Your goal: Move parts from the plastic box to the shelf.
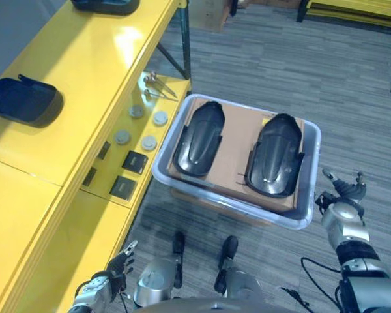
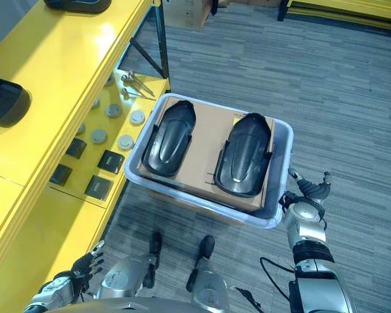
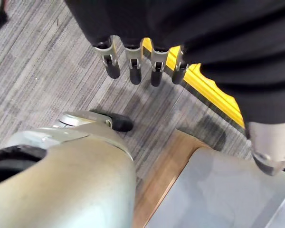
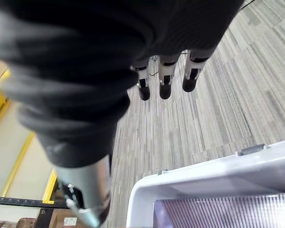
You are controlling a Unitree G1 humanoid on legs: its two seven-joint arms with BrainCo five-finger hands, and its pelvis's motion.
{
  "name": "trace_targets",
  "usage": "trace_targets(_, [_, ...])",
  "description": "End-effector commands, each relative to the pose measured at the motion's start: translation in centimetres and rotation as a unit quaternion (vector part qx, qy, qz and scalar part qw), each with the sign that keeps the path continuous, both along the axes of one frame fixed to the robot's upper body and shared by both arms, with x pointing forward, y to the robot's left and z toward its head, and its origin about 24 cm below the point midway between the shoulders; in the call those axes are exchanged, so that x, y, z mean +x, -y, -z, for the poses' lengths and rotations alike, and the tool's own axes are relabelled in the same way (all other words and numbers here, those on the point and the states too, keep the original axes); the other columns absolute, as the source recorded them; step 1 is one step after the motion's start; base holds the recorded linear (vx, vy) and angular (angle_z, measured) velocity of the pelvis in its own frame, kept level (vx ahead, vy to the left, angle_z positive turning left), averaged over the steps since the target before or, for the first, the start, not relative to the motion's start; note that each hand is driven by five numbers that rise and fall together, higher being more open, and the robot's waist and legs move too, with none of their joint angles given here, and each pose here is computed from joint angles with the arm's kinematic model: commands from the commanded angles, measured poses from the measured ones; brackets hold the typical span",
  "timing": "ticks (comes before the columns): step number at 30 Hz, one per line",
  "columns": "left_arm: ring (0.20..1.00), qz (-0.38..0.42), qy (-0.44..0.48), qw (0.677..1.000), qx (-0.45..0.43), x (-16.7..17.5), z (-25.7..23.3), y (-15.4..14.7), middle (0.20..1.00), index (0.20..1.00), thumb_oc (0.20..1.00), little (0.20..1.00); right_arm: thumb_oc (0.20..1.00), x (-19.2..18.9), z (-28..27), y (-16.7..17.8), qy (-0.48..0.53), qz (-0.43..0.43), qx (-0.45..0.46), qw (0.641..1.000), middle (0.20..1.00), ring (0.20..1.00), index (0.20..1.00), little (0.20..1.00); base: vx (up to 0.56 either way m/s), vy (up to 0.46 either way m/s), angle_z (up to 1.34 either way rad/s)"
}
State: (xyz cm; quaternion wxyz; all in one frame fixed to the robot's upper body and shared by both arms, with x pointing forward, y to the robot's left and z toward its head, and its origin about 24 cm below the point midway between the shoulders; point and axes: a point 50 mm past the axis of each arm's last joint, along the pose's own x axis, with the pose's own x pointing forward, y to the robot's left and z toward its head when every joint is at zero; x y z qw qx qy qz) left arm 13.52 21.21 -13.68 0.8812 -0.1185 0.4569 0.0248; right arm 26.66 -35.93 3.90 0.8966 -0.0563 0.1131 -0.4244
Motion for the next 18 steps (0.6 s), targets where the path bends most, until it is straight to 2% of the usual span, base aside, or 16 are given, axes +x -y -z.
trace_targets(1, [1.0, 0.017, -0.002, 1.0, 0.016, -0.7, 0.0, -1.0, 1.0, 1.0, 1.0, 1.0, 1.0, -0.3, -1.1, 0.9, 0.011, -0.027, -0.029, 0.999, 1.0, 1.0, 1.0, 1.0, 0.05, 0.017, 0.0])
trace_targets(18, [1.0, 0.006, -0.065, 0.997, 0.035, -5.8, 1.0, -2.5, 1.0, 1.0, 1.0, 1.0, 1.0, -3.9, 5.4, -1.8, -0.105, -0.101, 0.024, 0.989, 1.0, 1.0, 1.0, 1.0, 0.12, -0.002, 0.0])
